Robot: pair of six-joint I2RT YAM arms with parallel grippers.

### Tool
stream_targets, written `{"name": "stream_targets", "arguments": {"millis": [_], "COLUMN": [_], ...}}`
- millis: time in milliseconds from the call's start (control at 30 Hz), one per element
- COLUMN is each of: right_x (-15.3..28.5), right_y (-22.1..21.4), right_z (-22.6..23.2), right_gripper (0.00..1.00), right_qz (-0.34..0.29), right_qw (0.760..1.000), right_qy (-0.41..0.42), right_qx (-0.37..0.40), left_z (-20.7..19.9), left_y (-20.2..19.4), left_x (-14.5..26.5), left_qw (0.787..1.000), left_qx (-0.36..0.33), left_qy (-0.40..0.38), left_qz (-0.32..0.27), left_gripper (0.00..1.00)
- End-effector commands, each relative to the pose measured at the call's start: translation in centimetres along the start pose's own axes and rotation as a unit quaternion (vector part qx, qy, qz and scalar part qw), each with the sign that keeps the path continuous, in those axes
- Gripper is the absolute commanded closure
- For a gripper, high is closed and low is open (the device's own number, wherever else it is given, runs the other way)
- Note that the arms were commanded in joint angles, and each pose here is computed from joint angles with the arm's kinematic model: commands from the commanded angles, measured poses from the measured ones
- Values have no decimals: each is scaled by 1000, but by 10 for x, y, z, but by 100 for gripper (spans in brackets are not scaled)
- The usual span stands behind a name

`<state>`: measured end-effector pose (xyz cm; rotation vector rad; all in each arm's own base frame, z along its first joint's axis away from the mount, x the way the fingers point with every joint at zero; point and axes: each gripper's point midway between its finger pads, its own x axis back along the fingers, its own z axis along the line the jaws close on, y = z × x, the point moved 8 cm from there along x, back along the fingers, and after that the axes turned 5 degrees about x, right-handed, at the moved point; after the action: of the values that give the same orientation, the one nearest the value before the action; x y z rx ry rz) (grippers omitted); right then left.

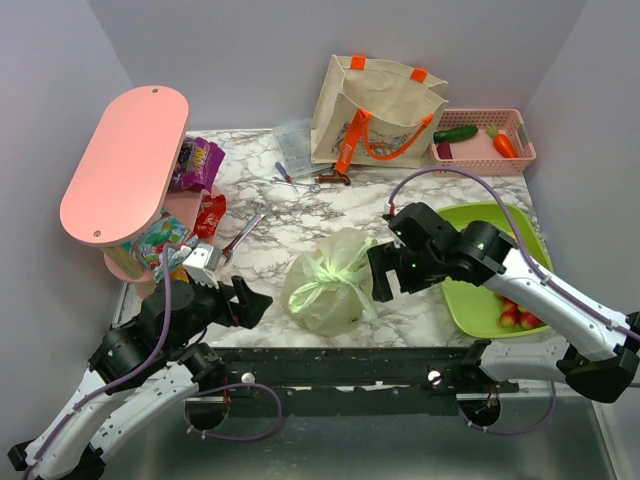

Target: Place the food into the grocery bag and tie it

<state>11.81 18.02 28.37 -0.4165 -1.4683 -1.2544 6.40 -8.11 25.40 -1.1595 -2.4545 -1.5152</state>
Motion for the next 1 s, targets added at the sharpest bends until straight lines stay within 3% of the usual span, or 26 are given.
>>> {"name": "stream_targets", "arguments": {"millis": [0, 67, 167, 300, 400, 467, 767, 967], "right_x": [18, 33, 71, 121, 133, 129, 71, 31], "right_y": [-24, -28, -20, 6, 43, 67, 167, 224], "right_z": [-10, 2, 18, 27, 16, 7, 18, -14], "right_gripper": [4, 4, 4, 4, 10, 13, 6, 2], "right_qz": [5, -12, -90, -227, -338, -380, -404, -395], "right_qw": [1000, 996, 975, 939, 927, 918, 912, 912], "right_qy": [0, 85, 204, 255, 163, 92, -66, -110], "right_qx": [-19, -5, 19, 37, -26, -68, -9, -4], "left_z": [2, 2, 2, 2, 2, 2, 3, 3], "left_y": [1, 1, 1, 2, 2, 1, 0, 2], "left_x": [-2, -3, -3, -3, -3, -4, -6, -7], "left_qw": [1000, 1000, 1000, 1000, 1000, 1000, 1000, 1000], "left_qx": [3, 3, 3, 3, 3, 3, 4, 4], "left_qy": [12, 13, 12, 13, 14, 15, 20, 20], "left_qz": [-9, -8, -7, -7, -6, -5, -1, -4], "left_gripper": [1, 1, 1, 1, 1, 2, 2, 1]}}
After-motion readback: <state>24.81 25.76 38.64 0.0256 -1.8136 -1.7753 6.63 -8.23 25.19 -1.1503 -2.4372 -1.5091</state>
